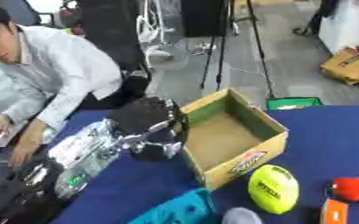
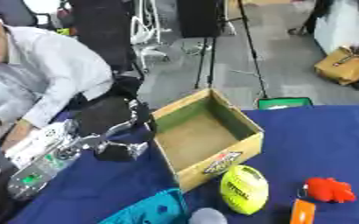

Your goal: Pick up objects on the table and place them in the box.

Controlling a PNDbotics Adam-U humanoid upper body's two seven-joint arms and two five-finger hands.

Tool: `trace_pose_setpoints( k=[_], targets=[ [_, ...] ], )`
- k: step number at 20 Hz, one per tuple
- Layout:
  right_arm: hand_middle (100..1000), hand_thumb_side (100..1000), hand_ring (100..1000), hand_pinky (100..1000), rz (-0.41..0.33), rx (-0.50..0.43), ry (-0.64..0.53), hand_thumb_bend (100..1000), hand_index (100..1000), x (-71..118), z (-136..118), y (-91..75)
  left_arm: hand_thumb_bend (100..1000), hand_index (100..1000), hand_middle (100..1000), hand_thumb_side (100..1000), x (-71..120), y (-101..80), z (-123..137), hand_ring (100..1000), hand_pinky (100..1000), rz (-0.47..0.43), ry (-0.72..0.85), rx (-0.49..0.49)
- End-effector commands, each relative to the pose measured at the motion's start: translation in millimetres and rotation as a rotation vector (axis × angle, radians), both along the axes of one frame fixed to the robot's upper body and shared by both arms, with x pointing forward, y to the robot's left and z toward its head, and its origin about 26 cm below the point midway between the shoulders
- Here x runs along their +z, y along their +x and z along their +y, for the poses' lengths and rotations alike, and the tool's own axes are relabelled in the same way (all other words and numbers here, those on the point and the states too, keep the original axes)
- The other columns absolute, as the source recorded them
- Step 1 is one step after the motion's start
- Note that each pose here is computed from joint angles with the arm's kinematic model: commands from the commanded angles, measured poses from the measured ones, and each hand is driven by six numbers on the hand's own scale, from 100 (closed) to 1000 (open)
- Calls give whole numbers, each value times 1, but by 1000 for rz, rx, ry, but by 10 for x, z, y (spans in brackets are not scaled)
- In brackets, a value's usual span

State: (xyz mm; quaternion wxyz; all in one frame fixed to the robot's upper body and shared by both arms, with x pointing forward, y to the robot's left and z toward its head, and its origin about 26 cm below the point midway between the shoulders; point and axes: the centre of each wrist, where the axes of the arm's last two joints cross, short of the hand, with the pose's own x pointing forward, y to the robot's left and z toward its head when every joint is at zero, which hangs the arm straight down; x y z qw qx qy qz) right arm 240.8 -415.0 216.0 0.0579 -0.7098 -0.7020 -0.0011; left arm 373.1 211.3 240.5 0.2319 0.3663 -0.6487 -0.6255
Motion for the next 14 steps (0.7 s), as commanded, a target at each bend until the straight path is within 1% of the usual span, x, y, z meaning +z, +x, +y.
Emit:
trace_pose_setpoints(
  k=[1,3,4,7,9,10,11,14],
  targets=[
    [796,886,821,842,-19,0,-32,100,785,103,-10,-18,100,986,823,636,104,-4,108,794,673,76,100,23],
    [796,887,821,842,-17,-1,-32,100,786,97,-9,-18,100,1000,907,713,132,-15,106,907,798,152,154,27],
    [796,887,821,842,-16,-2,-32,100,785,94,-9,-19,100,1000,929,739,156,-26,104,937,842,183,176,26],
    [796,889,821,842,-13,-7,-34,100,786,89,-13,-23,100,1000,960,822,174,-47,125,988,929,291,218,24],
    [796,888,822,842,-10,-10,-36,100,786,85,-15,-26,100,1000,974,881,185,-55,147,999,947,353,240,29],
    [796,888,822,842,-9,-12,-36,100,786,83,-16,-27,100,1000,975,890,196,-59,155,1000,948,376,248,32],
    [797,885,822,842,-9,-13,-37,100,786,83,-16,-27,100,1000,988,989,194,-57,174,1000,964,402,263,41],
    [797,885,822,842,-8,-13,-37,100,787,83,-13,-25,100,1000,992,1000,191,-50,214,1000,975,471,306,65]
  ],
)
